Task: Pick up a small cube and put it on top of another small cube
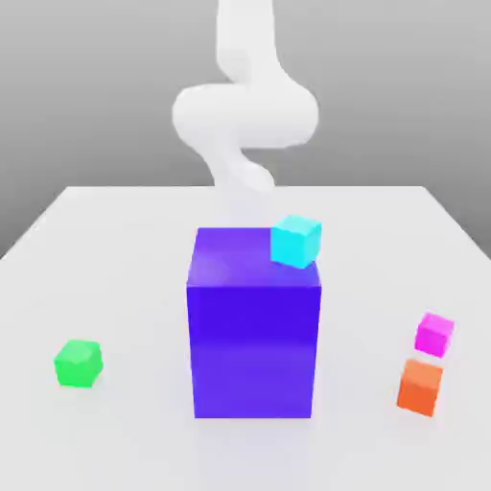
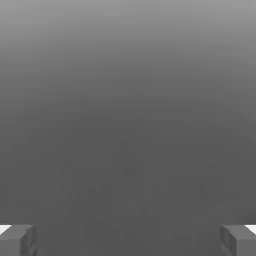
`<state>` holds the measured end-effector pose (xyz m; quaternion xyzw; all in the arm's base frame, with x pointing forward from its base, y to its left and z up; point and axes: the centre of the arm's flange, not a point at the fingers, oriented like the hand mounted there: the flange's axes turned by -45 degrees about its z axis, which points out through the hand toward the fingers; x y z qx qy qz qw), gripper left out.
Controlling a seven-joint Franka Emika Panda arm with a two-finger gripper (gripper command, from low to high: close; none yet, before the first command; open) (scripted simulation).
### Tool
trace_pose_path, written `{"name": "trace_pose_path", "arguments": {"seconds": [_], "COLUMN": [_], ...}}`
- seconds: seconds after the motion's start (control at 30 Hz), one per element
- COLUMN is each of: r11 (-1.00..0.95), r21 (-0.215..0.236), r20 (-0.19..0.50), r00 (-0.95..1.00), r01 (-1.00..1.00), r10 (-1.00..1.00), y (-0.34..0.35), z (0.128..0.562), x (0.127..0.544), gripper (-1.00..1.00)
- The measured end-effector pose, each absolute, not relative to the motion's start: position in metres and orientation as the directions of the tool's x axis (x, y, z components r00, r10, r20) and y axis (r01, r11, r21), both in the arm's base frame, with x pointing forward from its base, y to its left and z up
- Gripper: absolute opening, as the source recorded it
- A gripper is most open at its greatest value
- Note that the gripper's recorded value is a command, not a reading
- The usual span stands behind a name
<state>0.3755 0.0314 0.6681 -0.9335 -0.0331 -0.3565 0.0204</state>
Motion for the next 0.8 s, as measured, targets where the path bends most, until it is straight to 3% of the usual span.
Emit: {"name": "trace_pose_path", "arguments": {"seconds": [0.17,0.37,0.57,0.8], "r11": [-0.969,-0.901,-0.800,-0.628], "r21": [-0.022,-0.025,-0.021,-0.005], "r20": [0.554,0.409,0.252,0.062], "r00": [0.810,0.827,0.777,0.627], "r01": [0.248,0.433,0.600,0.778], "r10": [0.194,0.386,0.577,0.777], "y": [0.107,0.199,0.273,0.320], "z": [0.574,0.460,0.346,0.227], "x": [0.410,0.404,0.352,0.249], "gripper": [0.00,0.00,0.00,0.00]}}
